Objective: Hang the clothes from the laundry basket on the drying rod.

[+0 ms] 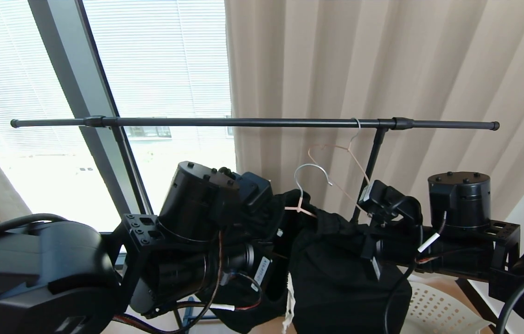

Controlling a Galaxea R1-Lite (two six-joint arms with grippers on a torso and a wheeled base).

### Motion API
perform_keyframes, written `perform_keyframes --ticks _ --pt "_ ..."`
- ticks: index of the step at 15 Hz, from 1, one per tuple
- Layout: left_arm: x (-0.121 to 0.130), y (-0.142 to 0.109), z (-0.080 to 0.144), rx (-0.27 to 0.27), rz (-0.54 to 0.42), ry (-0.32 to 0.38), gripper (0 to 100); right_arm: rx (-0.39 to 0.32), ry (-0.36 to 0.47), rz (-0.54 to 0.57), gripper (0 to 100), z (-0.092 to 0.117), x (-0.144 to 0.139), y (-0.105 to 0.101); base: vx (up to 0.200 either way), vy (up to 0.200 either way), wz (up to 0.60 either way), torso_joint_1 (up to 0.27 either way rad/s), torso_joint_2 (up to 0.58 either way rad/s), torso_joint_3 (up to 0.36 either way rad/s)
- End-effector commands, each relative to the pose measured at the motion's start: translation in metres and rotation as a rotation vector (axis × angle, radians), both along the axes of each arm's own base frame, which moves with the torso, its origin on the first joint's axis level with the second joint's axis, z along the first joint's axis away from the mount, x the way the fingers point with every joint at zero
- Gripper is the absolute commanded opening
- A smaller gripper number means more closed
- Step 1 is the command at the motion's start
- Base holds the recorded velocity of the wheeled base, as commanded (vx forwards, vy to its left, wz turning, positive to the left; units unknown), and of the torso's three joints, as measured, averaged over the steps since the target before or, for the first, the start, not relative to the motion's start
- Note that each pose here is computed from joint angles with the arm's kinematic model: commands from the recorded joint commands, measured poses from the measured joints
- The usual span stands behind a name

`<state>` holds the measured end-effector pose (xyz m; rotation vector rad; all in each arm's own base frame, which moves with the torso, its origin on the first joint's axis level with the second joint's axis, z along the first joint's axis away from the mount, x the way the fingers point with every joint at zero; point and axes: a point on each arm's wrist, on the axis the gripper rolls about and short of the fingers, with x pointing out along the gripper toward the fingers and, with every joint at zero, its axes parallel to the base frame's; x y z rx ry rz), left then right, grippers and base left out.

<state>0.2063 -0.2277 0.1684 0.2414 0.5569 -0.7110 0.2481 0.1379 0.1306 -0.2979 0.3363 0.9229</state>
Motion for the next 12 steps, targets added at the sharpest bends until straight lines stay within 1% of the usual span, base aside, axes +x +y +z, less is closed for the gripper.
perform_keyframes --ticks 1,3,4,6,8,9,10,11,12 --pt "0.002 -0.007 -0.007 0.016 -0.011 0.013 0 0.003 0.004 0.009 0 0.0 -0.002 -0.001 0.0 0.0 0.0 0.0 0.0 0.0" --pt "0.002 -0.009 -0.005 0.007 -0.012 0.005 0 0.007 0.007 0.02 0 -0.001 -0.003 -0.001 0.0 0.0 0.0 0.0 0.0 0.0" --pt "0.003 -0.009 -0.004 0.001 -0.013 -0.002 100 0.013 0.011 0.034 0 -0.001 -0.004 -0.001 0.0 0.0 0.0 0.0 0.0 0.0" --pt "0.004 -0.01 -0.005 0.0 -0.009 -0.009 100 0.018 0.003 0.039 0 0.002 -0.007 -0.002 0.0 0.0 0.0 0.0 0.0 0.0" --pt "0.001 -0.009 -0.002 -0.006 -0.015 -0.017 100 0.018 0.003 0.039 0 0.002 -0.006 -0.002 0.0 0.0 0.0 0.0 0.0 0.0" --pt "-0.004 -0.006 0.007 -0.028 -0.019 -0.037 100 0.021 -0.001 0.038 0 0.002 -0.006 -0.002 0.0 0.0 0.0 0.0 0.0 0.0" --pt "-0.005 -0.005 0.01 -0.032 -0.019 -0.041 100 0.021 -0.001 0.038 0 0.002 -0.006 -0.002 0.0 0.0 0.0 0.0 0.0 0.0" --pt "-0.009 0.001 0.02 -0.057 -0.016 -0.062 100 0.027 -0.014 0.038 0 0.001 -0.005 -0.001 0.0 0.0 0.0 0.0 0.0 0.0" --pt "-0.011 0.005 0.025 -0.07 -0.013 -0.073 100 0.032 -0.023 0.038 0 0.001 -0.005 -0.001 0.0 0.0 0.0 0.0 0.0 0.0"
